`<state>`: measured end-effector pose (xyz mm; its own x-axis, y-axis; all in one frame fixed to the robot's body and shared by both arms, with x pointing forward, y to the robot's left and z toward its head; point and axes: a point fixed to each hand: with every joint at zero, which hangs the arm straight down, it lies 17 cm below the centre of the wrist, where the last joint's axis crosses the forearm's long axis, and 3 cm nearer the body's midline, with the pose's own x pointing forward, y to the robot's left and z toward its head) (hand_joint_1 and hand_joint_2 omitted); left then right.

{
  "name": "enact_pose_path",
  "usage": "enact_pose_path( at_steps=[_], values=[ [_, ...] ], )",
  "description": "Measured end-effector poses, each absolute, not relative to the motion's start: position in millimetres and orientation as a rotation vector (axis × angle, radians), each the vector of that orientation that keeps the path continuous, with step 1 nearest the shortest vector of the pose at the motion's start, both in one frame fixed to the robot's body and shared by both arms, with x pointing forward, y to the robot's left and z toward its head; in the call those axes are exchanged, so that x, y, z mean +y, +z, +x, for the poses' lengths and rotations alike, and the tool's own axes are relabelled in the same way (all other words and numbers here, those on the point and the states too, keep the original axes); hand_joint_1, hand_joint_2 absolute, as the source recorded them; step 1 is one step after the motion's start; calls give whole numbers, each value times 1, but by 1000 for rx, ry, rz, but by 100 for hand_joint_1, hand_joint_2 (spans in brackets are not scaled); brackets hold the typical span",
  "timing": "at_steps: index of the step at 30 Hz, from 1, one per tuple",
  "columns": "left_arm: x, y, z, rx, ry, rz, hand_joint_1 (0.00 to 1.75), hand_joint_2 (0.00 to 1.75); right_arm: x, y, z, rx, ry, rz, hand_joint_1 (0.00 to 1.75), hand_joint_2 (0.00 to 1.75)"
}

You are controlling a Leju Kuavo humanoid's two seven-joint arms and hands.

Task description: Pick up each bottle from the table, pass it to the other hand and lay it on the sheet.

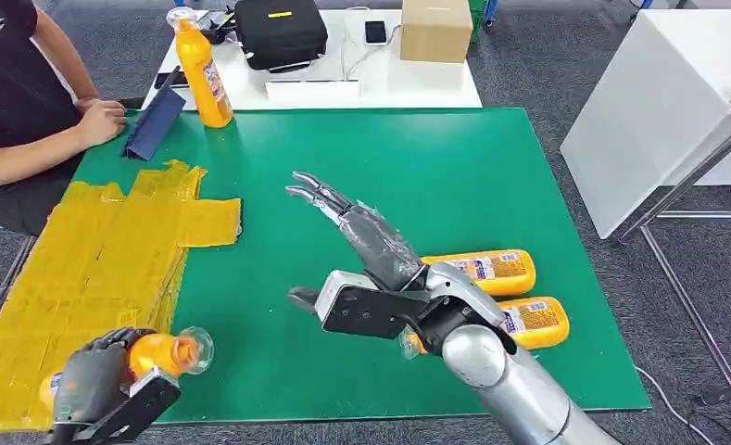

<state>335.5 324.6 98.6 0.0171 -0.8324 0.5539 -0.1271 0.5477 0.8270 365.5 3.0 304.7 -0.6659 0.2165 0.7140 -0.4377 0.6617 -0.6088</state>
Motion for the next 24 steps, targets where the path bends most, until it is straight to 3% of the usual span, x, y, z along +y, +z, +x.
enact_pose_path(
  at_steps=[12,24],
  values=[
    [317,46,341,-1345,-905,969,175,175,-9,286,360,-2028,1105,125,0,175],
    [358,45,391,-1214,-1200,1301,175,175,-19,264,351,-1986,1188,100,0,175]
  ],
)
